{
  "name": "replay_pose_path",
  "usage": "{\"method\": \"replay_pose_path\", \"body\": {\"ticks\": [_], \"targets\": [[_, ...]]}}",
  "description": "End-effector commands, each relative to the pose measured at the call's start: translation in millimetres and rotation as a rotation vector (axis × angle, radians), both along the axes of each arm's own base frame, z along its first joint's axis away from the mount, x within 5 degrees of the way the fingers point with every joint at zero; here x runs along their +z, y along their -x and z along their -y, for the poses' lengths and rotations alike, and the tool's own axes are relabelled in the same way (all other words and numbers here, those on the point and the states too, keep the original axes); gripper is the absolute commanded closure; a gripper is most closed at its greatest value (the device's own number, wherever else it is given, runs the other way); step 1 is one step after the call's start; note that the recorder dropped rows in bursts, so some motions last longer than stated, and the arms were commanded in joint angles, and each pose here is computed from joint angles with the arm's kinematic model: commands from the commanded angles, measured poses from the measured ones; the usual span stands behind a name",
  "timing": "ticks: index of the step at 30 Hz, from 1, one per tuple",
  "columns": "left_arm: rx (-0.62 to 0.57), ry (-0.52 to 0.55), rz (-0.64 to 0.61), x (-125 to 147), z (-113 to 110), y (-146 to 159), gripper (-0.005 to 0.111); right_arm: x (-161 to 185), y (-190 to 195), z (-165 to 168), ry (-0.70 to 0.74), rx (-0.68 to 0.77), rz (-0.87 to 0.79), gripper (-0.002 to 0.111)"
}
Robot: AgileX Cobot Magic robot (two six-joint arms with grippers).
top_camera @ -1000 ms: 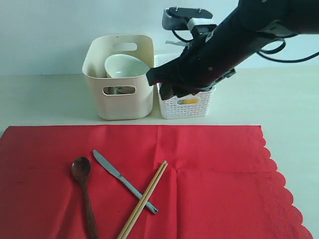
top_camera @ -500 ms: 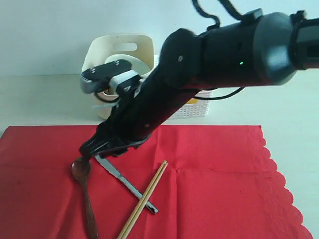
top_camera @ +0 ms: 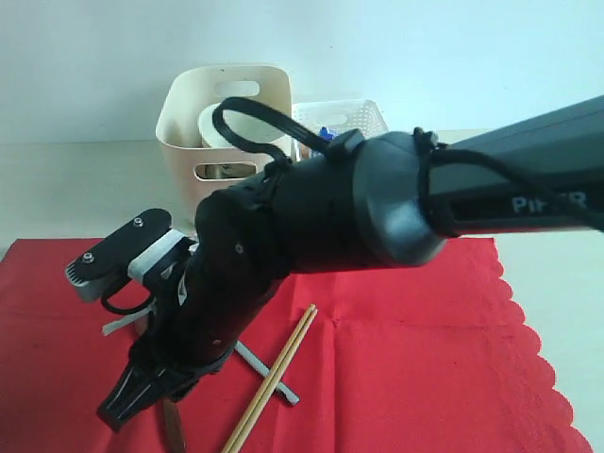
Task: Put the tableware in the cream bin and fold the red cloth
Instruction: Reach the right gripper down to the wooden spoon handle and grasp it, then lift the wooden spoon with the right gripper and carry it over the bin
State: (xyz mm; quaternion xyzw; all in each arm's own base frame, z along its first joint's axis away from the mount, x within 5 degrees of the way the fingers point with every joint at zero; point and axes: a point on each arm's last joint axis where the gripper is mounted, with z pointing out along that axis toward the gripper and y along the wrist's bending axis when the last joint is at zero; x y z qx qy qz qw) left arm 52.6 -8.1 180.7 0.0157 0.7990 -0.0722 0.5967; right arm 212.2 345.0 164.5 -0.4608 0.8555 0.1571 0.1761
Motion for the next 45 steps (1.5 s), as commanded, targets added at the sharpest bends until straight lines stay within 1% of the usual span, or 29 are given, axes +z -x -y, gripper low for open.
{"method": "replay_pose_path", "body": {"ticks": [1, 4, 11, 16, 26, 28, 32, 35, 39, 45], "targets": [[0.005, 0.010, 0.011, 0.4, -0.2, 0.0, 0.107, -4.4, -1.0, -11.7, -0.010, 0.001, 0.009, 0.068], [0.005, 0.010, 0.011, 0.4, -0.2, 0.0, 0.107, -9.2, -5.7, -20.2, -0.002, -0.001, -0.005, 0.068], [0.005, 0.010, 0.011, 0.4, -0.2, 0.0, 0.107, -29.2, -14.4, -36.5, 0.069, 0.005, -0.063, 0.068], [0.005, 0.010, 0.011, 0.4, -0.2, 0.0, 0.107, -40.0, -24.4, -40.8, 0.139, -0.049, -0.046, 0.068], [0.005, 0.010, 0.011, 0.4, -0.2, 0.0, 0.107, -58.3, -28.0, -47.3, 0.176, -0.056, -0.077, 0.069], [0.005, 0.010, 0.011, 0.4, -0.2, 0.0, 0.107, -58.5, -28.1, -47.4, 0.175, -0.057, -0.077, 0.075], [0.005, 0.010, 0.011, 0.4, -0.2, 0.0, 0.107, -57.7, -28.7, -46.6, 0.183, -0.049, -0.066, 0.098], [0.005, 0.010, 0.011, 0.4, -0.2, 0.0, 0.107, -57.1, -29.7, -45.0, 0.202, -0.033, -0.046, 0.108], [0.005, 0.010, 0.011, 0.4, -0.2, 0.0, 0.107, -49.0, -30.6, -43.9, 0.204, -0.023, -0.023, 0.108], [0.005, 0.010, 0.011, 0.4, -0.2, 0.0, 0.107, -22.9, -30.0, -41.9, 0.175, -0.020, 0.004, 0.108]]}}
